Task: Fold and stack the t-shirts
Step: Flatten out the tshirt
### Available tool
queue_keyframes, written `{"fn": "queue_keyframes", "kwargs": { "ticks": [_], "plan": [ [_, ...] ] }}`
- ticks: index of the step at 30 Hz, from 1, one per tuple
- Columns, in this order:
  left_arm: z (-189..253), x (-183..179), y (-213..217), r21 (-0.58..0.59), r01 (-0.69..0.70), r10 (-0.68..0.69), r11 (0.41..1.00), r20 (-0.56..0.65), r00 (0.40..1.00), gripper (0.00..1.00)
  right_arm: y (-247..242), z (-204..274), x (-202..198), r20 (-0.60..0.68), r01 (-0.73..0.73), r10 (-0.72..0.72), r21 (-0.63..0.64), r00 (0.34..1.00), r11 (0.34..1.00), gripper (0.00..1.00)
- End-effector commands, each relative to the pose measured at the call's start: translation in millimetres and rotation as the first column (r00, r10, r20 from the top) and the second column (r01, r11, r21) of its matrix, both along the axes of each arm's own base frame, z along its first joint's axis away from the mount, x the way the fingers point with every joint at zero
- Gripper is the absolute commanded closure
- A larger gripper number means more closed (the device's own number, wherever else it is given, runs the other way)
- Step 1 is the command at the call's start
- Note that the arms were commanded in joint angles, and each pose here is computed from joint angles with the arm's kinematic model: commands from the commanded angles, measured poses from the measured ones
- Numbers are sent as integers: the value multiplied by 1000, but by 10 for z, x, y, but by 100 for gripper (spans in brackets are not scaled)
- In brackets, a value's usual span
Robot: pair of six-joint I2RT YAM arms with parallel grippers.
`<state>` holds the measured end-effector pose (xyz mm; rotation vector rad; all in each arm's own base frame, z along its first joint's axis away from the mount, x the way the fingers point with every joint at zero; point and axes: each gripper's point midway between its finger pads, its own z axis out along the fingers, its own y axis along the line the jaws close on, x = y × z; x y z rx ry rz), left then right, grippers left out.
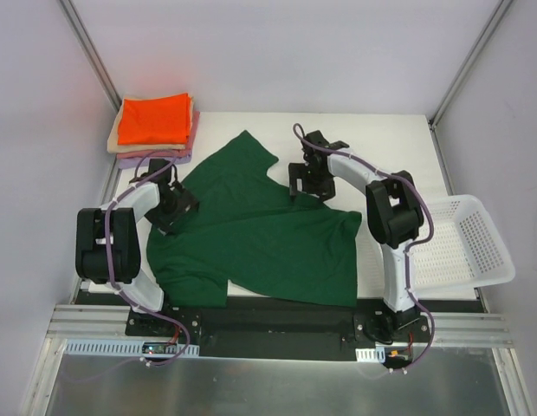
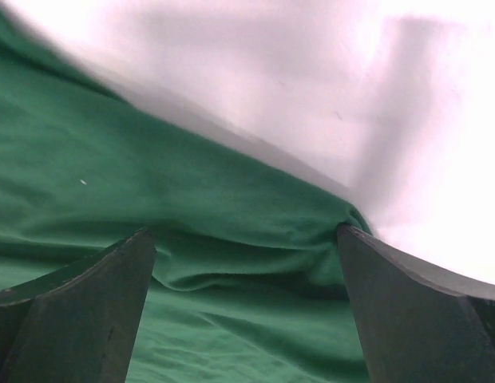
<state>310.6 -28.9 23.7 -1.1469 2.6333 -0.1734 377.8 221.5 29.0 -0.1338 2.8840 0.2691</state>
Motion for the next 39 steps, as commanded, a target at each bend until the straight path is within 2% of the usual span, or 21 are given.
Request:
{"fn": "queue_keyframes", "kwargs": {
  "ticks": [1,4,6,8,12,17,21,23,28,29,32,35,39],
  "plan": [
    [-58,-308,233,94,-18,24,995,-64,998,1,386,21,260,35,-74,71,99,997,992,2],
    [-9,-271,181,66,0,4,998,-49,999,1,446,77,454,66,-82,76,80,995,993,2],
    [31,-237,151,50,9,-8,999,-33,999,1,336,223,492,95,-89,87,20,992,996,2],
    [75,-219,161,57,12,-11,998,-17,1000,1,117,407,503,154,-70,79,-65,985,995,3],
    [156,-214,211,82,-1,0,997,16,1000,1,-508,648,391,225,63,-14,-211,974,975,4],
    [169,-217,198,79,8,-9,997,21,1000,1,-1020,454,174,140,213,-187,-200,972,956,3],
    [164,-206,178,65,9,-10,998,18,1000,1,-1117,267,128,71,259,-250,-193,966,946,1],
    [159,-209,153,56,15,-16,998,17,1000,1,-1115,201,129,55,279,-274,-193,960,941,4],
    [179,-204,153,57,16,-18,998,25,1000,1,-981,49,73,-27,296,-301,-115,953,948,28],
    [187,-205,153,57,15,-16,998,26,1000,1,-946,38,67,-33,299,-303,-95,952,949,37],
    [216,-198,153,55,15,-17,998,37,999,1,-925,59,74,-17,308,-309,-64,951,949,73],
    [259,-189,138,50,19,-22,999,53,998,1,-861,223,109,22,290,-290,-6,957,957,100],
    [326,-181,131,46,13,-17,999,79,997,1,-867,554,201,157,249,-252,41,955,968,100]
  ]
}}
